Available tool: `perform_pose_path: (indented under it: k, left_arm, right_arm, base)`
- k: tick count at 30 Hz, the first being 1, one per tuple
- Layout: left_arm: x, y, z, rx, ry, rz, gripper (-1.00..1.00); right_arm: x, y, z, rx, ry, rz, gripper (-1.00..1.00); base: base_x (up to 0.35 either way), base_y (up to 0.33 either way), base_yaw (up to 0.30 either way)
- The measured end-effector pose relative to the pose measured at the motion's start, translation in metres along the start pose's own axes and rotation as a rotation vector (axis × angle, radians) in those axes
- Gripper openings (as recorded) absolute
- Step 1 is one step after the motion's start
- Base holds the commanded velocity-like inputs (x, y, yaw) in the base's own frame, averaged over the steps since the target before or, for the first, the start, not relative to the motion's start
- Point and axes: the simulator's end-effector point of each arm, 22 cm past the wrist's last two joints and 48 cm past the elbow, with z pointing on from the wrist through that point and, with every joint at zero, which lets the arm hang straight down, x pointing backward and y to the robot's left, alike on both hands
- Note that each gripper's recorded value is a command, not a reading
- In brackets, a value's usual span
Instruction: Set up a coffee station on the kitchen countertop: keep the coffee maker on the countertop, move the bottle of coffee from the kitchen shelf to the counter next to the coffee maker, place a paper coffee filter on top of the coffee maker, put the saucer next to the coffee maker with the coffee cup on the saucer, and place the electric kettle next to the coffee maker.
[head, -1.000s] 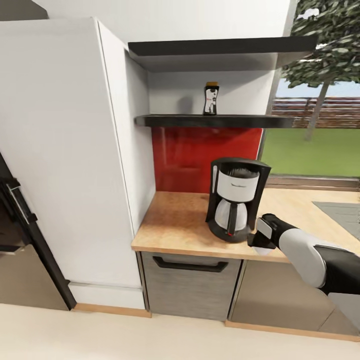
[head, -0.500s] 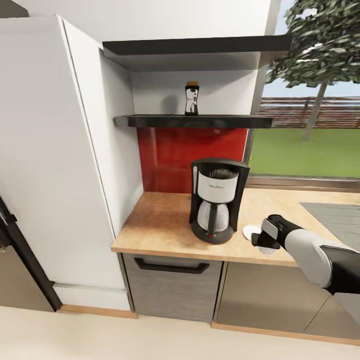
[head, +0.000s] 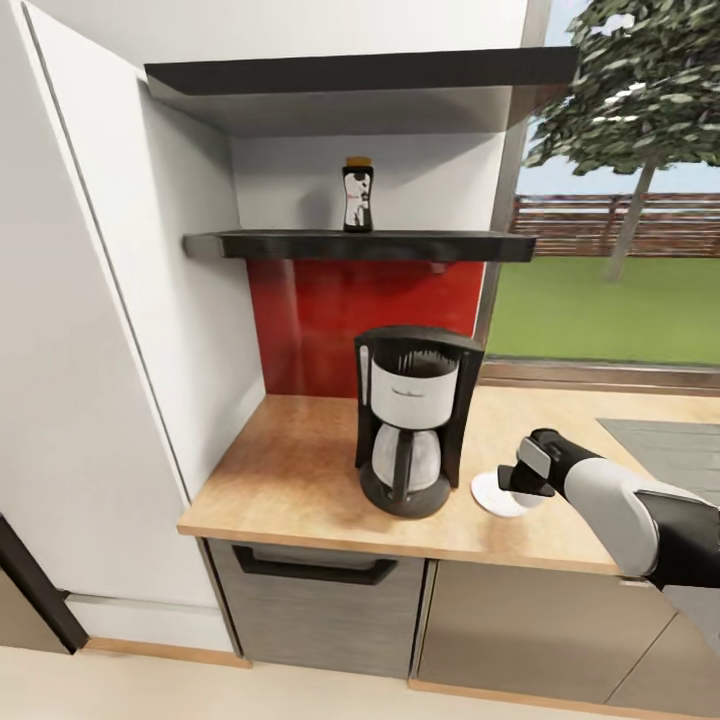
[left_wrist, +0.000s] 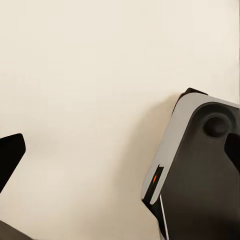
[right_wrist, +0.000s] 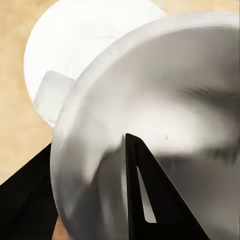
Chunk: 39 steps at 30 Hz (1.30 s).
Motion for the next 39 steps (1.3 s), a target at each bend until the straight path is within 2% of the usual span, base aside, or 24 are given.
perform_pose_path:
  k: [10, 17, 18, 21, 23, 26, 31, 39]
  left_arm:
    - [-0.003, 0.001, 0.000, -0.001, -0.012, 0.002, 1.00]
    - [-0.004, 0.001, 0.000, -0.002, -0.015, 0.000, 1.00]
    - [-0.004, 0.006, 0.000, -0.009, -0.015, 0.000, 1.00]
    - [-0.003, 0.015, -0.001, -0.022, -0.011, 0.003, 1.00]
    - [-0.003, 0.018, -0.001, -0.028, -0.009, -0.003, 1.00]
    - [-0.003, 0.020, -0.001, -0.030, -0.009, -0.006, 1.00]
    - [-0.003, 0.021, -0.001, -0.032, -0.008, -0.006, 1.00]
    - [-0.003, 0.021, -0.001, -0.032, -0.009, -0.005, 1.00]
  right_arm:
    - [0.002, 0.000, 0.000, 0.002, 0.012, -0.003, -1.00]
    - [0.011, 0.002, -0.001, -0.004, 0.056, -0.006, -1.00]
    - [0.020, 0.009, -0.003, -0.015, 0.099, -0.011, -1.00]
    - [0.025, 0.013, -0.004, -0.015, 0.119, -0.023, -1.00]
    - [0.028, 0.031, -0.005, -0.038, 0.125, -0.035, -1.00]
    - [0.032, 0.037, -0.006, -0.037, 0.139, -0.050, -1.00]
    - [0.042, 0.037, -0.007, -0.031, 0.184, -0.064, -1.00]
    - [0.040, 0.032, -0.007, -0.025, 0.182, -0.059, -1.00]
  base:
    - [0.133, -0.088, 0.000]
    - [0.005, -0.004, 0.000]
    - [0.000, 0.000, 0.000]
    - [0.000, 0.000, 0.000]
    - [0.000, 0.000, 0.000]
    - [0.093, 0.000, 0.000]
    - [0.093, 0.000, 0.000]
    - [0.008, 0.000, 0.000]
